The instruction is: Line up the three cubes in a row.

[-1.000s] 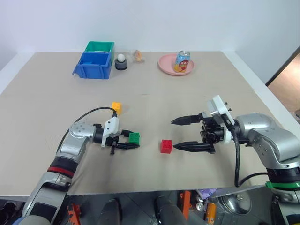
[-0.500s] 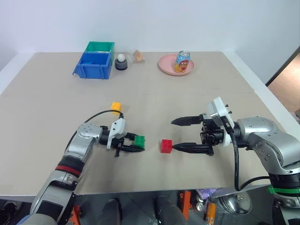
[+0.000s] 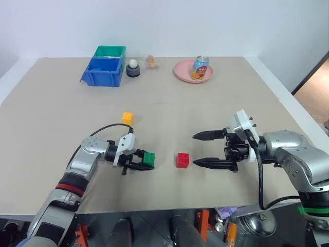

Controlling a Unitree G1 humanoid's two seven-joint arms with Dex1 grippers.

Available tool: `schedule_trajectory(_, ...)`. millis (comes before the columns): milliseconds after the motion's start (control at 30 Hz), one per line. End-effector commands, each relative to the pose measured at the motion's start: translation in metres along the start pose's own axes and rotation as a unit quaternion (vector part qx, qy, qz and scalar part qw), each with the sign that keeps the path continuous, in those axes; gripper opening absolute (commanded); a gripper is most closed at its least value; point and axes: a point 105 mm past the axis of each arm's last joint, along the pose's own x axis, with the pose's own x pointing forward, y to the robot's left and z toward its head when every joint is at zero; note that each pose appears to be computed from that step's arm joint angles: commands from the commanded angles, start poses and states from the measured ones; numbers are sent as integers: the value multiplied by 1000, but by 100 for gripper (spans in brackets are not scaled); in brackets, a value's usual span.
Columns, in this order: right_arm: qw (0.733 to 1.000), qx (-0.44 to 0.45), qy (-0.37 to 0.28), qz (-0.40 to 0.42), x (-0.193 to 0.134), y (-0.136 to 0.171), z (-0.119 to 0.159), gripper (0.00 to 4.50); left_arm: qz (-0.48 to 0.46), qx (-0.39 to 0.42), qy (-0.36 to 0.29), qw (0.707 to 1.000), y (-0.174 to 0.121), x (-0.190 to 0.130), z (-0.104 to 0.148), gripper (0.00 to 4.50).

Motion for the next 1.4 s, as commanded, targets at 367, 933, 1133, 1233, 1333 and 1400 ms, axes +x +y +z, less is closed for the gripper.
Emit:
schedule_trajectory(367,999,-31,25,-21,-27,-6,2,450,14,9,-11,1000,3,-4,3,135)
schedule_trajectory(933,999,-35,19,-18,-21,-7,3,450,15,5,-38,999,6,-2,9,371)
schedule_trajectory(1133,999,-35,14,-16,-20,-8,5,450,5,8,-56,998,1,-4,17,447)
schedule_trajectory(1233,999,-34,13,-13,-19,-8,7,450,14,-14,-90,996,3,-8,28,447)
schedule_trajectory(1333,999,-33,9,-12,-20,-9,9,450,22,-14,-100,995,2,-14,35,447)
schedule_trajectory(1400,999,-33,9,-12,-21,-9,10,450,26,-8,-96,995,0,-17,33,447)
